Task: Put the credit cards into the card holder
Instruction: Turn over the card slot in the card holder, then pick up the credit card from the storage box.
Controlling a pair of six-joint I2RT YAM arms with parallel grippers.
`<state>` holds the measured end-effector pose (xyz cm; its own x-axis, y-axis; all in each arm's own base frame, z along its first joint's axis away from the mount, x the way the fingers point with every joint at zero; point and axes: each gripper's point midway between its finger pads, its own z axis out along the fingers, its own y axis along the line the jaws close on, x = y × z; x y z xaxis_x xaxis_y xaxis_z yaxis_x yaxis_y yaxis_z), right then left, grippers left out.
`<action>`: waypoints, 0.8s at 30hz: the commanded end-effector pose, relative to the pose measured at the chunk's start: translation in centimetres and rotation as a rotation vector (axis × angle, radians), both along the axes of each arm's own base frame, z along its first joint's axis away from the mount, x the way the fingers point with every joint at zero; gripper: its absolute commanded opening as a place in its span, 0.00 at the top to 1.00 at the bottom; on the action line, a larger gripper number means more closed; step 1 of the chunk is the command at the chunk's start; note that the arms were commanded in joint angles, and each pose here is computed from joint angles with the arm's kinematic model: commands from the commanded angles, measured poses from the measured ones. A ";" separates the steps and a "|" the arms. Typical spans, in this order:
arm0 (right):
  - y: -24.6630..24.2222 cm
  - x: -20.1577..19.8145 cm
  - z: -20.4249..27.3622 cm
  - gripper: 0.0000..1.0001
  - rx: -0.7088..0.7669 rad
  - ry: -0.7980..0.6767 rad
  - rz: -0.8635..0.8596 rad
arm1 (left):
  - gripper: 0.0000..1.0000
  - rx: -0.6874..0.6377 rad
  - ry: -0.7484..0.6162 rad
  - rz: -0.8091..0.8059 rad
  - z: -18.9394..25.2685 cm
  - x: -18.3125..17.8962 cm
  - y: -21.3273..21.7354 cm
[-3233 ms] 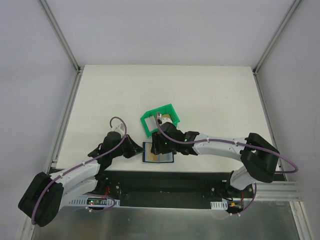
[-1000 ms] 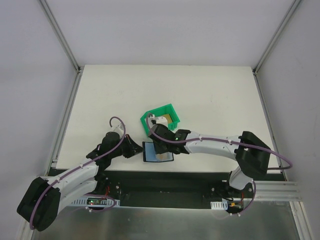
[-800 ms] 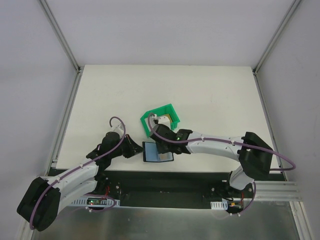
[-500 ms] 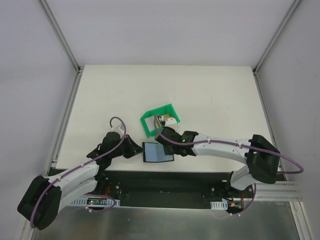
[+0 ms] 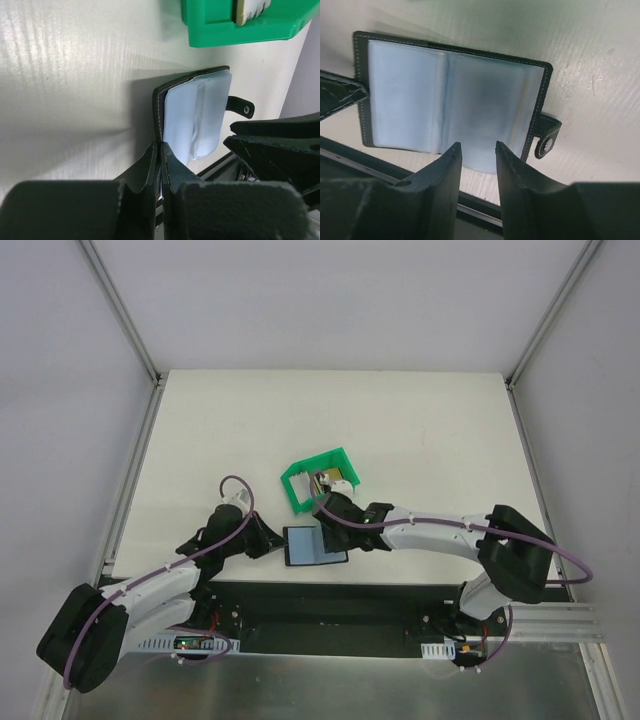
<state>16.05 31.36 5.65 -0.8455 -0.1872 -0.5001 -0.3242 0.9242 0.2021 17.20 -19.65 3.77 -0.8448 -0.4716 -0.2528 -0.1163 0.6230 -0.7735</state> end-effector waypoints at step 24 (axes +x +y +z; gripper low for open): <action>6.1 -1.1 -1.2 0.67 0.170 0.178 0.123 | 1.00 0.007 0.019 0.023 -1.5 0.1 0.3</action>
